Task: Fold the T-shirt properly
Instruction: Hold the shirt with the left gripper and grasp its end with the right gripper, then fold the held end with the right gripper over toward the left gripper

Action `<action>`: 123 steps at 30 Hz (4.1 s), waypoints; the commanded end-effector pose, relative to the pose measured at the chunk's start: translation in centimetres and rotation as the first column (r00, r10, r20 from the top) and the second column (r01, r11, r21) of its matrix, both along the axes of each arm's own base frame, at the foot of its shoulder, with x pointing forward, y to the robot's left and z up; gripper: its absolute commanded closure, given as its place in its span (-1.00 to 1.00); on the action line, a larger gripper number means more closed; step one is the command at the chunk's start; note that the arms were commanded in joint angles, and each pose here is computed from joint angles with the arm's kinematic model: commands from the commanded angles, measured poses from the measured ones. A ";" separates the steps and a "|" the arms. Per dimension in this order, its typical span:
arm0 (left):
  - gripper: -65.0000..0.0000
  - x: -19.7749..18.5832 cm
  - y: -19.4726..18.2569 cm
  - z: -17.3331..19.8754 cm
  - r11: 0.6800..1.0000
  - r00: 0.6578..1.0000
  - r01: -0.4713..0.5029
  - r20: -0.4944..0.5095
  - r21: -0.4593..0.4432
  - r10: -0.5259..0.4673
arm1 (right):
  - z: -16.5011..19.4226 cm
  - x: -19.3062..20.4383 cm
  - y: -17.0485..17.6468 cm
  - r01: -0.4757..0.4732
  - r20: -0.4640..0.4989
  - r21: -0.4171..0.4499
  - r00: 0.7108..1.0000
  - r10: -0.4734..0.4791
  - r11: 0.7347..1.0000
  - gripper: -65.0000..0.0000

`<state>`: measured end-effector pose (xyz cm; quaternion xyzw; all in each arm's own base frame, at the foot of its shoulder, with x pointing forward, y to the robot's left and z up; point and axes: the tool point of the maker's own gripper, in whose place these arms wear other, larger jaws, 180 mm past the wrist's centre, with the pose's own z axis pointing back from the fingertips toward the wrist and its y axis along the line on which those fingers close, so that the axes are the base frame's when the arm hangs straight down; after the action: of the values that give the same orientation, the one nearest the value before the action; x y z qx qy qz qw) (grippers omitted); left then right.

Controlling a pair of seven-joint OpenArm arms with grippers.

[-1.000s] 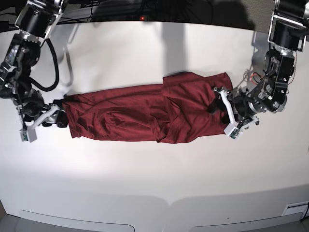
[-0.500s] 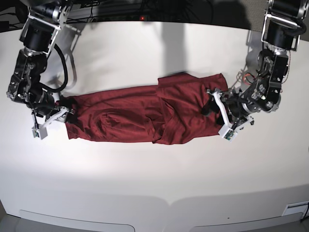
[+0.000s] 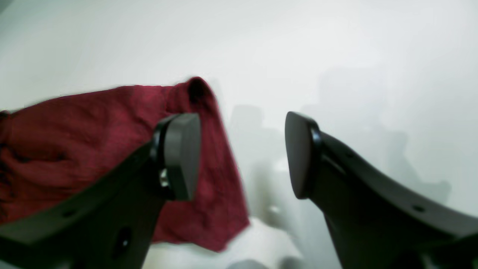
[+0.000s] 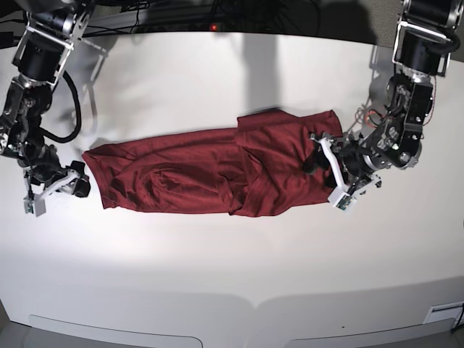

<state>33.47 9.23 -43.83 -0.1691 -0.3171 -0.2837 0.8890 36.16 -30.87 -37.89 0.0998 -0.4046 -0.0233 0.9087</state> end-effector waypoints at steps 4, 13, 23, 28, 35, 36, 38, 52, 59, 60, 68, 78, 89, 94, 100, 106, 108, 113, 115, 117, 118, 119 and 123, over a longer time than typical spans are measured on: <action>-0.08 -0.7 0.5 -0.7 0.999 0.999 0.018 -0.043 0.043 -0.016 | 2.8 1.8 -0.7 0.010 0.115 0.000 0.993 -0.010 1.000 -0.11; -0.08 -0.8 0.4 -0.7 0.999 0.999 0.017 -0.045 0.042 -0.015 | -1.9 0.2 0.0 0.060 0.000 0.130 0.998 -0.061 0.990 -0.11; -0.08 -0.8 0.4 -0.7 0.999 0.999 0.017 -0.044 0.042 -0.015 | -2.9 -1.3 4.4 0.021 -0.122 0.368 0.992 0.026 0.930 -0.11; -0.08 -0.8 0.5 -0.8 0.999 0.999 0.017 -0.045 0.043 -0.015 | -2.1 -0.3 6.1 -0.019 -0.120 0.408 0.990 0.074 0.913 -0.11; -0.08 -0.9 0.5 -0.8 0.999 0.999 0.019 -0.052 0.048 -0.016 | -0.6 2.0 8.6 -0.064 -0.074 0.442 0.991 0.108 0.895 -0.11; -0.08 -0.9 0.6 -0.9 0.999 0.998 0.019 -0.055 0.050 -0.016 | -0.5 2.1 8.8 -0.066 -0.073 0.444 0.991 0.110 0.894 -0.11; -0.08 -1.1 0.6 -1.0 0.998 0.998 0.021 -0.063 0.057 -0.017 | -0.6 2.0 8.8 -0.067 -0.076 0.445 0.991 0.112 0.893 -0.04; -0.08 -0.8 0.6 -0.8 0.998 0.998 0.020 -0.057 0.055 -0.017 | 4.8 4.7 18.2 -0.259 0.053 0.652 0.953 0.298 0.712 1.00; -0.08 -0.9 0.6 -0.8 0.998 0.998 0.020 -0.058 0.055 -0.017 | 7.1 4.8 30.8 -0.459 0.120 0.670 0.842 0.525 0.583 1.00; -0.08 -0.9 0.6 -0.8 0.998 0.998 0.020 -0.058 0.055 -0.017 | 7.2 4.5 32.5 -0.485 0.126 0.667 0.821 0.556 0.565 1.00; -0.08 -0.9 0.6 -0.9 0.998 0.998 0.020 -0.058 0.056 -0.017 | 8.2 0.9 41.8 -0.623 0.148 0.648 0.667 0.730 0.438 1.00; -0.08 0.1 0.8 -0.1 0.998 0.999 0.020 -0.045 0.061 -0.017 | 9.7 -1.0 44.9 -0.674 0.207 0.660 0.588 0.782 0.332 1.00; -0.08 5.6 2.9 4.5 0.988 0.999 0.008 0.041 0.152 -0.014 | 10.0 -1.4 45.6 -0.690 0.213 0.652 0.565 0.797 0.314 1.00; -0.08 8.7 6.9 7.6 0.959 0.993 -0.033 0.118 0.280 -0.001 | 10.2 -1.2 45.6 -0.688 0.223 0.653 0.574 0.788 0.317 1.00; -0.08 9.6 9.7 9.6 0.946 0.994 -0.067 0.105 0.318 0.035 | 10.3 -0.9 45.6 -0.686 0.232 0.654 0.583 0.779 0.319 1.00; -0.08 8.7 9.9 8.5 0.948 0.996 -0.060 0.075 0.314 0.038 | 11.1 -0.3 46.6 -0.692 0.279 0.648 0.606 0.745 0.320 1.00; -0.08 8.4 9.8 8.3 0.947 0.997 -0.058 0.069 0.315 0.038 | 10.9 -1.2 47.4 -0.708 0.273 0.635 0.579 0.769 0.308 1.00; -0.08 7.9 9.8 7.6 0.947 0.998 -0.053 0.053 0.316 0.038 | 11.9 -2.4 50.0 -0.731 0.331 0.633 0.553 0.765 0.254 0.23; -0.08 7.5 9.9 7.2 0.947 0.998 -0.050 0.042 0.316 0.038 | 12.7 -2.7 51.0 -0.738 0.364 0.634 0.547 0.754 0.230 -0.15; -0.08 7.2 9.9 6.9 0.947 0.999 -0.047 0.036 0.317 0.038 | 13.1 -3.0 51.7 -0.757 0.376 0.616 0.525 0.763 0.217 -0.22; -0.08 7.1 9.9 6.8 0.947 0.999 -0.047 0.033 0.317 0.038 | 13.3 -3.1 52.0 -0.769 0.376 0.603 0.508 0.775 0.212 -0.22; -0.08 7.1 9.9 6.7 0.947 0.999 -0.046 0.031 0.317 0.038 | 13.4 -3.3 52.2 -0.780 0.375 0.591 0.492 0.786 0.206 -0.22; -0.08 7.2 9.6 6.8 0.951 0.998 -0.047 0.046 0.304 0.035 | 14.2 -3.2 52.6 -0.818 0.369 0.543 0.437 0.820 0.192 -0.22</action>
<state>39.34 18.45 -38.75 -0.0267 -0.2680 -0.3136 0.9106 32.06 20.94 -26.70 0.5890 -0.2205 0.3236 0.7069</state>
